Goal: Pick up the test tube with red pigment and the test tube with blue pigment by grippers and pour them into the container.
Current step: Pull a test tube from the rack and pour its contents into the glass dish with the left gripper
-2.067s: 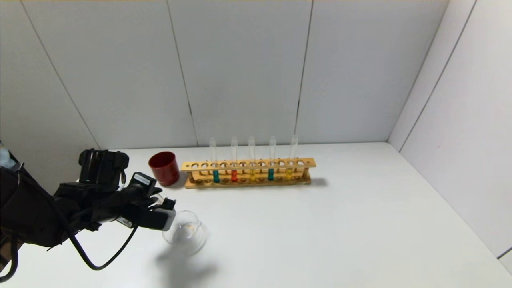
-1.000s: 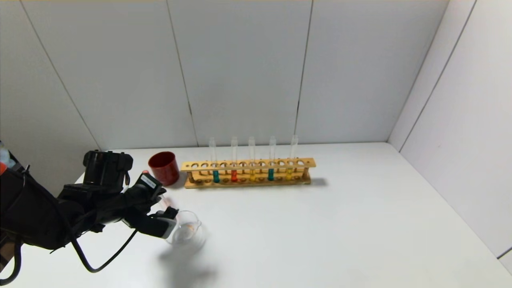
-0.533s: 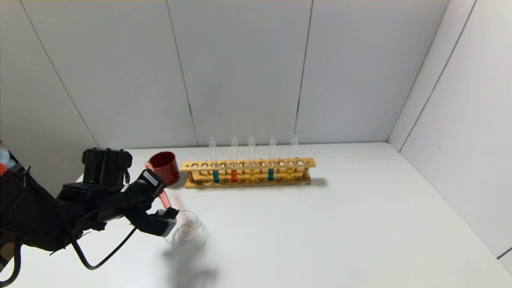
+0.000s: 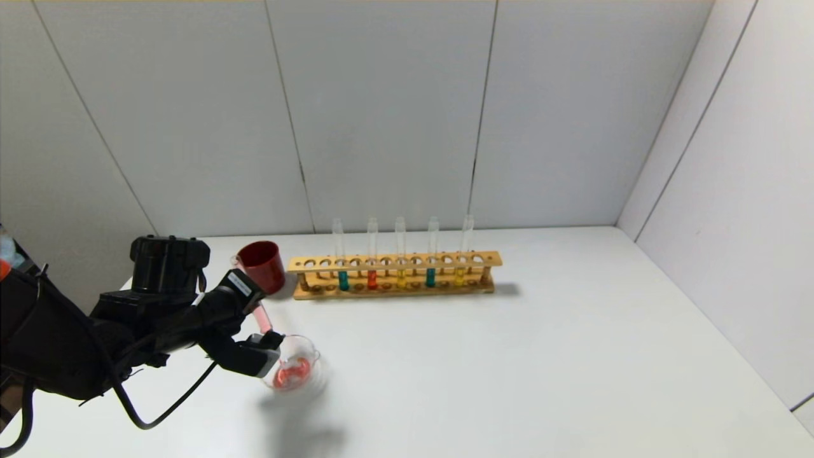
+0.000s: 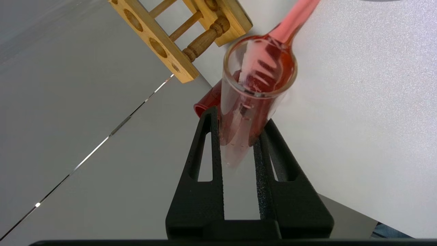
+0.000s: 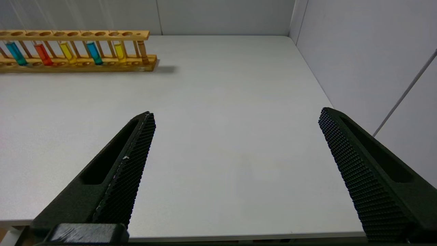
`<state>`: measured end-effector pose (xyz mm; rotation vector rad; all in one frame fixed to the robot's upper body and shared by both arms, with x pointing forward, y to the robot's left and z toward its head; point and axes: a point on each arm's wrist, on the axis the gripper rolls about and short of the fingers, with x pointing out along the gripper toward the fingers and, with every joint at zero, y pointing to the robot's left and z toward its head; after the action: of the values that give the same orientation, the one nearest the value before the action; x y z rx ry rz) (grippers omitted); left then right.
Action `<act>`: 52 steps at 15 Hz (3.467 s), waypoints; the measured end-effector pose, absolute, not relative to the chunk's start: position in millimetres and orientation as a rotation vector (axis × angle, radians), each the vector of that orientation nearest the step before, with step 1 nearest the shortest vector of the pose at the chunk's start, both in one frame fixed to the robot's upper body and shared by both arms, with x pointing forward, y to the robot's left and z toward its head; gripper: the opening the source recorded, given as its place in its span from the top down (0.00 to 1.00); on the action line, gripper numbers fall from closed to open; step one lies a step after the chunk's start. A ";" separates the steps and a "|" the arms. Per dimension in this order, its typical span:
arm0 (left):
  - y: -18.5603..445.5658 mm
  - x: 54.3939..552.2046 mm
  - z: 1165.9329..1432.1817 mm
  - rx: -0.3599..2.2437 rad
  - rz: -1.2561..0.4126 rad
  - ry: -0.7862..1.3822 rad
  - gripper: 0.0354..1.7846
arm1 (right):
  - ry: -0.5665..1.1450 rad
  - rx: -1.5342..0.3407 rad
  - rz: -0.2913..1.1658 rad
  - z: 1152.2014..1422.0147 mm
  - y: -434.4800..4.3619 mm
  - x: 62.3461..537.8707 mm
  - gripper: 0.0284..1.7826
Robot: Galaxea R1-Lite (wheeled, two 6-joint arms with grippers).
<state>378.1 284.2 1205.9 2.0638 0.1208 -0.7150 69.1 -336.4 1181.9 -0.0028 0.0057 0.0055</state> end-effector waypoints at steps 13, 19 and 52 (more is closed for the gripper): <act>278.7 377.6 1209.5 2.116 -0.719 0.075 0.84 | 0.006 -0.003 0.005 1181.9 -336.4 69.1 0.02; 279.1 375.3 1212.4 2.153 -0.716 0.057 0.84 | 0.006 -0.003 0.006 1181.9 -336.4 69.1 0.02; 267.7 353.2 1213.6 2.330 -0.732 -0.019 0.84 | 0.006 -0.003 0.006 1181.9 -336.4 69.1 0.02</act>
<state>353.2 267.7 1213.6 2.3297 -0.0195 -0.7320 69.1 -336.4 1181.9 -0.0028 0.0062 0.0055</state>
